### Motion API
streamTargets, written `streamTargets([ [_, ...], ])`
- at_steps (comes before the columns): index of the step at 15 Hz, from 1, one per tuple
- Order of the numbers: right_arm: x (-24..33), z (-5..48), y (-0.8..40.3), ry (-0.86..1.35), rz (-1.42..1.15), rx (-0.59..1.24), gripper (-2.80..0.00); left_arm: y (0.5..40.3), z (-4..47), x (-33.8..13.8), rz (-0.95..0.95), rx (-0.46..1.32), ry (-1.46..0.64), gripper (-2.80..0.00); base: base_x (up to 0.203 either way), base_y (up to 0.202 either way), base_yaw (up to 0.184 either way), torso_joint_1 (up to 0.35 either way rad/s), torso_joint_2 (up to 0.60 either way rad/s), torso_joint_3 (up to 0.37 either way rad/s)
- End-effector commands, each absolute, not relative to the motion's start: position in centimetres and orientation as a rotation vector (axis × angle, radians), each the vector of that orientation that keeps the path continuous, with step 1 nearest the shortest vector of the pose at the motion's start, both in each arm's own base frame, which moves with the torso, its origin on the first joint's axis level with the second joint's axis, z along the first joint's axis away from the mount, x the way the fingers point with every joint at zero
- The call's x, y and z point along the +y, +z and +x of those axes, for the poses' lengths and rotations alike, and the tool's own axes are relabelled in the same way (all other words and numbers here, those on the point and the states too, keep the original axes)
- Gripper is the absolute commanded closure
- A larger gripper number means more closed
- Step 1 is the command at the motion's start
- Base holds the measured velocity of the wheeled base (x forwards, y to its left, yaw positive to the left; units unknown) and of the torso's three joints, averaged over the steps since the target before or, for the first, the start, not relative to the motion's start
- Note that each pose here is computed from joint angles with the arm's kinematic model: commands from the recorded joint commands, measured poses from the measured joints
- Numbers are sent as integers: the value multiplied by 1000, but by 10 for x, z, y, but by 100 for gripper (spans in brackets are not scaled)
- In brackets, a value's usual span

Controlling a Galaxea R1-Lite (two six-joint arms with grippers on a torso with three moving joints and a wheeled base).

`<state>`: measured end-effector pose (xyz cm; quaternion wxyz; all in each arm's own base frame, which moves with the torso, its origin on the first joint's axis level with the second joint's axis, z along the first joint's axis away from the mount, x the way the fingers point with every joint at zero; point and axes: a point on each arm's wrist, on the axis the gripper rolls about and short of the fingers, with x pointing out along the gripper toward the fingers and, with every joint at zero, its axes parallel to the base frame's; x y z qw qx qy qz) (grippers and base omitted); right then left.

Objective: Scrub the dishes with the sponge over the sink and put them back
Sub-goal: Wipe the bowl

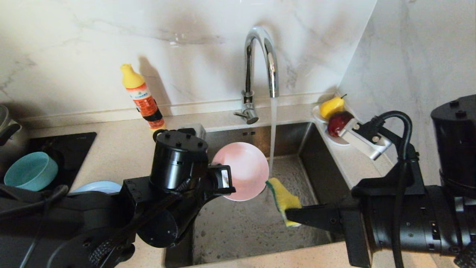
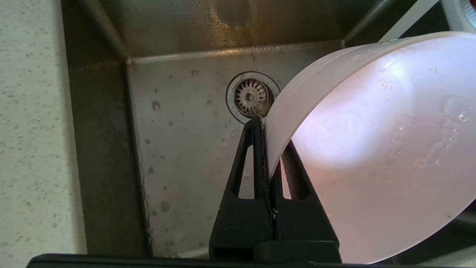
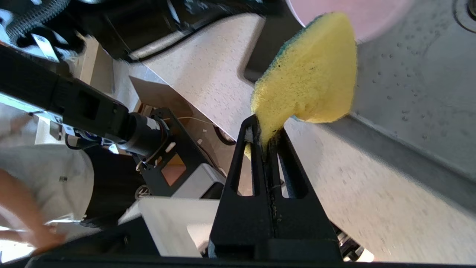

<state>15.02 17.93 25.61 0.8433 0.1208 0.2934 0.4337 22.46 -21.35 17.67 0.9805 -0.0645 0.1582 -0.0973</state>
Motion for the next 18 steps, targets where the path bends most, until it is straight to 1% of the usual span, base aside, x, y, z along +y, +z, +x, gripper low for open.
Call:
streamTargets([
  [1,198,162,250,920,240,656,0,174,226,-217,-132,317,-197,0,0,0,0,0,0,0],
  [3,210,170,247,920,234,670,0,179,227,-219,-164,277,-205,0,0,0,0,0,0,0],
  [8,227,184,244,911,232,676,0,187,226,-219,-187,251,-210,0,0,0,0,0,0,0],
  [11,231,192,242,899,235,674,0,186,225,-218,-188,255,-215,0,0,0,0,0,0,0],
  [15,231,217,244,845,258,652,0,184,223,-216,-195,249,-213,0,0,0,0,0,0,0],
  [18,233,222,248,840,266,636,0,185,220,-213,-193,250,-215,0,0,0,0,0,0,0],
])
